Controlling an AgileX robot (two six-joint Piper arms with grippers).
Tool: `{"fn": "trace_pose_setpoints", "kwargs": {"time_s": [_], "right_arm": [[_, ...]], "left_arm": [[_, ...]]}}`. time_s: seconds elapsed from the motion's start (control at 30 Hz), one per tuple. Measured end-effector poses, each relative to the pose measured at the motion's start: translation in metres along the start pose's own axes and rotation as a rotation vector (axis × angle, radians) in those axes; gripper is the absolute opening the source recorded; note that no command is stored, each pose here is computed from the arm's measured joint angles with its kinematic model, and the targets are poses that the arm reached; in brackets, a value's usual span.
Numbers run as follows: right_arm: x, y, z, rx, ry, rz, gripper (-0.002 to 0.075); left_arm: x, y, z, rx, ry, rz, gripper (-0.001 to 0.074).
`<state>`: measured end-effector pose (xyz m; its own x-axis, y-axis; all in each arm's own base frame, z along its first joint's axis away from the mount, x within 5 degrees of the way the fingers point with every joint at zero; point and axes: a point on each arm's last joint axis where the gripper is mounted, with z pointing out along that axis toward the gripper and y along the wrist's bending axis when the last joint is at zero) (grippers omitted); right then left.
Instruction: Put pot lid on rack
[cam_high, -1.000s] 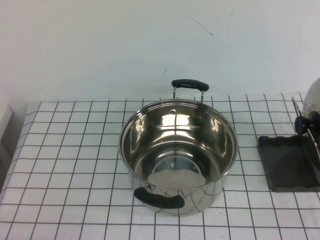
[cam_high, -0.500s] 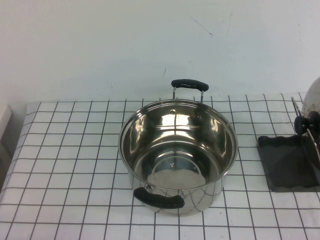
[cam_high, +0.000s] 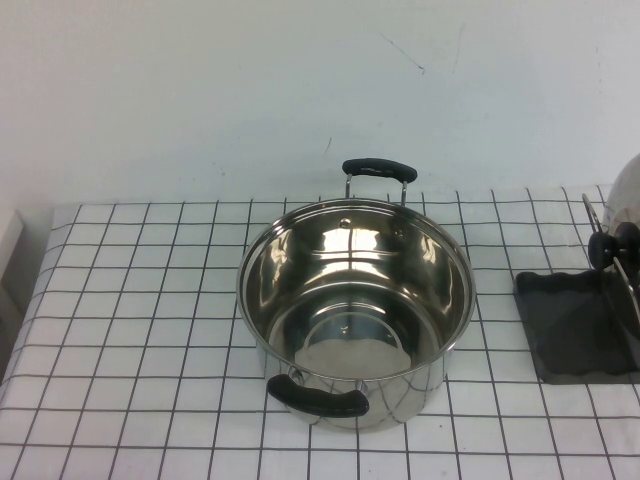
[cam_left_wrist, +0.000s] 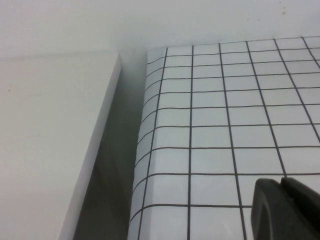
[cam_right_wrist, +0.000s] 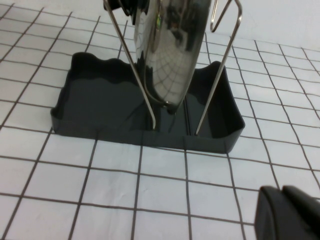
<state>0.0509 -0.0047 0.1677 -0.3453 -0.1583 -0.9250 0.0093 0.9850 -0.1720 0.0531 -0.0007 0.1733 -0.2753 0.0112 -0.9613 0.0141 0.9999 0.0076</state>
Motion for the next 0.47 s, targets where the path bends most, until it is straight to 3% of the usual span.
{"fn": "trace_pose_setpoints", "kwargs": {"time_s": [0.47], "right_arm": [[0.0000,0.0000,0.0000,0.000,0.000,0.000,-0.0001]], "left_arm": [[0.0000,-0.0031,-0.0001,0.059,-0.001,0.026,-0.0002]]}}
